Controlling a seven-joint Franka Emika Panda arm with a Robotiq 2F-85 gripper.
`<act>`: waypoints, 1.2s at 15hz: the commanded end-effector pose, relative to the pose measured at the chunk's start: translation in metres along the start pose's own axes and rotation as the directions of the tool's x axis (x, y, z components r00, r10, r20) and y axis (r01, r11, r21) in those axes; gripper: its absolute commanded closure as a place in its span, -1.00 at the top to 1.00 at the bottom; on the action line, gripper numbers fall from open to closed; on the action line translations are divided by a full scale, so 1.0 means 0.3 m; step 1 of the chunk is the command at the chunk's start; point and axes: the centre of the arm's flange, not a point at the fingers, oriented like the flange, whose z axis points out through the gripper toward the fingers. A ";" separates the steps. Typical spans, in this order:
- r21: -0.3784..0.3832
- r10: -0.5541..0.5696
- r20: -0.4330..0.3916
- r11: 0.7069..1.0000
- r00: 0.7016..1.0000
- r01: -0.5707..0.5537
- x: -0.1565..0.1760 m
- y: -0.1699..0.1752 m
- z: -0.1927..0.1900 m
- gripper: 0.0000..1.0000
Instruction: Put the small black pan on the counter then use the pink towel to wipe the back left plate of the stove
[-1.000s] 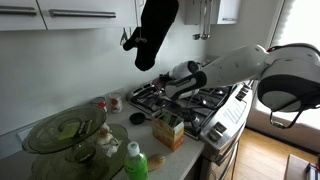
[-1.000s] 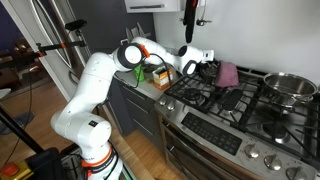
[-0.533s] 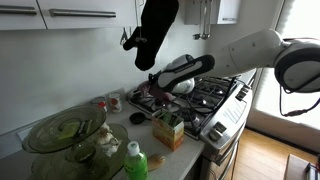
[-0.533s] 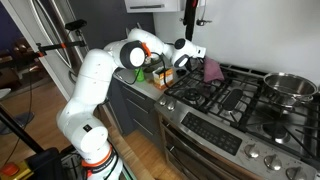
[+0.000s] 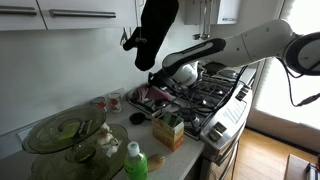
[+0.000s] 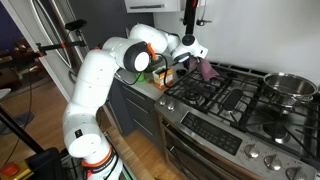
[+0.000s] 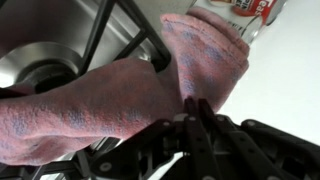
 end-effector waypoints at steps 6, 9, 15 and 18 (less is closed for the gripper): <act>-0.234 -0.251 -0.129 0.948 0.959 0.216 0.048 0.210 0.030 -0.96; -0.248 -0.296 -0.169 0.936 0.940 0.250 0.056 0.209 0.020 -0.34; -0.242 -0.276 -0.167 0.942 0.946 0.232 0.103 0.173 -0.050 0.55; -0.252 -0.257 -0.138 0.943 0.957 0.217 0.146 0.157 -0.104 0.98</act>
